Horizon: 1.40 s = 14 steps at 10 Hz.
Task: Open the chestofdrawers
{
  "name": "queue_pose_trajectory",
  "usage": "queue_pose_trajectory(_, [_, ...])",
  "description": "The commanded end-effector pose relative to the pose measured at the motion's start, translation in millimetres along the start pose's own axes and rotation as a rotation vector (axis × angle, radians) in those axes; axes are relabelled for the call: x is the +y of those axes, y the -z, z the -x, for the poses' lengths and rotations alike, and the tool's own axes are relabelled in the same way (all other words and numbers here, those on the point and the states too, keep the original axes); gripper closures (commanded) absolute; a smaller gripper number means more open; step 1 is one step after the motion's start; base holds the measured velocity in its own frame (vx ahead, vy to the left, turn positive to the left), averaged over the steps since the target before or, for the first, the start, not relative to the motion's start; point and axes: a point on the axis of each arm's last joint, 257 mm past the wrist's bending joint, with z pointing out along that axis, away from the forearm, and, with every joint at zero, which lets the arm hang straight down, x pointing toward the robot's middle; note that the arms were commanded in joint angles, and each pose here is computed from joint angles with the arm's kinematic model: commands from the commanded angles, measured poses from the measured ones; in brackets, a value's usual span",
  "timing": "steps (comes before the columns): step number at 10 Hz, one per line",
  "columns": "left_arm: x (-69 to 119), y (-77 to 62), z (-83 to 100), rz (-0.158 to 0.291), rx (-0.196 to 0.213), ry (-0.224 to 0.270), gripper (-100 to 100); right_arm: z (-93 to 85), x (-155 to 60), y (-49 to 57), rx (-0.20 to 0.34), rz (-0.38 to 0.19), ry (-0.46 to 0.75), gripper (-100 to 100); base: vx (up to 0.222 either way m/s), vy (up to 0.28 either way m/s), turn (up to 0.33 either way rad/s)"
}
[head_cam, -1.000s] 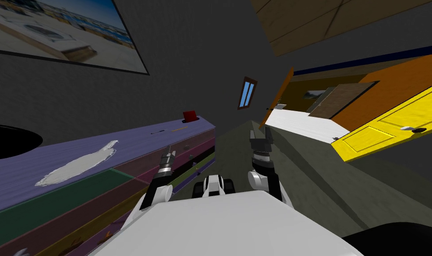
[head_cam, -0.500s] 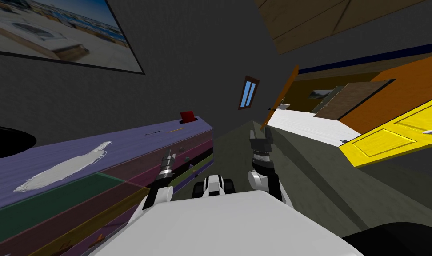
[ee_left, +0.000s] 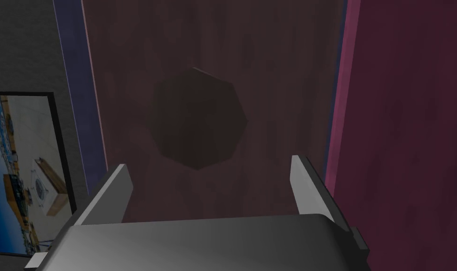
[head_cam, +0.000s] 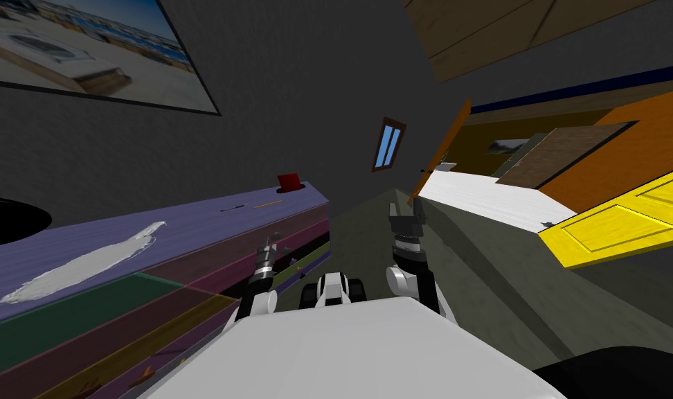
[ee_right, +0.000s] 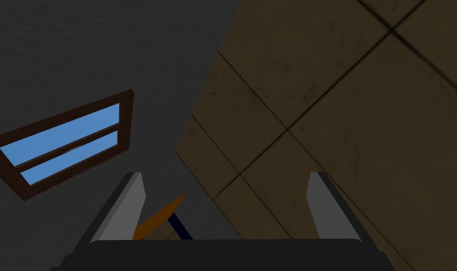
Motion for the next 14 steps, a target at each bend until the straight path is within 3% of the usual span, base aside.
queue_pose_trajectory(1, [10.2,4.2,-8.6,0.018,-0.033,0.055,-100,0.0,0,0.0,0.000,0.000,0.000,0,0.020,-0.025,0.006])
queue_pose_trajectory(5, [2.7,-0.2,-5.0,0.013,-0.030,0.044,-100,0.1,0,0.0,0.000,0.000,0.000,0,0.059,0.010,-0.009])
queue_pose_trajectory(6, [9.2,3.0,-7.8,0.015,-0.028,0.047,100,0.0,0,0.0,0.000,0.000,0.000,0,-0.052,-0.012,0.035])
queue_pose_trajectory(8, [-2.4,-2.1,-9.6,-0.001,-0.023,0.046,100,0.0,0,-0.1,0.000,0.000,0.000,0,-0.068,-0.033,0.013])
queue_pose_trajectory(14, [-1.7,0.9,-13.1,0.012,-0.016,0.044,100,0.0,0,-0.1,0.000,0.000,0.000,0,-0.135,-0.075,0.012])
